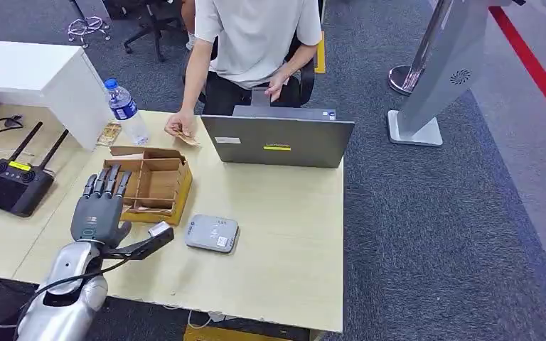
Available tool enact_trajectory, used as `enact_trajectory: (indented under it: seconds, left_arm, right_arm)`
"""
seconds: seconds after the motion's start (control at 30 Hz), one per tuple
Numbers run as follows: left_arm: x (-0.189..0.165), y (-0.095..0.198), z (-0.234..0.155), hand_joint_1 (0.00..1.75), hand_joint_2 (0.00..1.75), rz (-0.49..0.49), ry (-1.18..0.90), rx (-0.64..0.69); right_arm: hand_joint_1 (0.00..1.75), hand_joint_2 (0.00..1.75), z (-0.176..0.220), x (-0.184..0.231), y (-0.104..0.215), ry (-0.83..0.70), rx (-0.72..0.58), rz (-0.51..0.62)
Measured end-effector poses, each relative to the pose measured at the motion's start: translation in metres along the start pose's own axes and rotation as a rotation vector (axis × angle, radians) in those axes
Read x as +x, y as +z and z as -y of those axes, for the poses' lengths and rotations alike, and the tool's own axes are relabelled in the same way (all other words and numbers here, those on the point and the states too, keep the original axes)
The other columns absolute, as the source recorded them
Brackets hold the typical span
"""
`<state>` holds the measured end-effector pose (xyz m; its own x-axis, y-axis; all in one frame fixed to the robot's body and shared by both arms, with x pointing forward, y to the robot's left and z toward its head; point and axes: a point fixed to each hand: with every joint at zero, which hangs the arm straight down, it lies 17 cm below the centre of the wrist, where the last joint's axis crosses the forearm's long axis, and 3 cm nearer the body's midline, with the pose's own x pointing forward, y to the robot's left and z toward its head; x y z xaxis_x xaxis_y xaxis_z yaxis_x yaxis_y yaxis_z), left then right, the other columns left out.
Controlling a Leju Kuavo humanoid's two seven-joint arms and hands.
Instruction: Pass the card to the sensor for recognition and then transmit it.
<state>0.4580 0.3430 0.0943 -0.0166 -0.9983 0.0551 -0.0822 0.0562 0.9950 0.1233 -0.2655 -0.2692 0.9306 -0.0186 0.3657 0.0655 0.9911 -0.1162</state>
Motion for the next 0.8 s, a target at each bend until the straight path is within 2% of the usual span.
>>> enact_trajectory:
  seconds: [0.4,0.8]
  left_arm:
    - [0.012,0.000,0.012,0.00,1.75,0.022,0.025,-0.042]
    - [0.038,-0.016,0.004,0.00,1.75,0.071,0.028,-0.025]
  right_arm:
    - [0.00,0.00,-0.001,-0.001,0.000,0.016,0.005,-0.003]
    - [0.00,0.00,-0.002,0.002,0.000,0.031,0.009,-0.002]
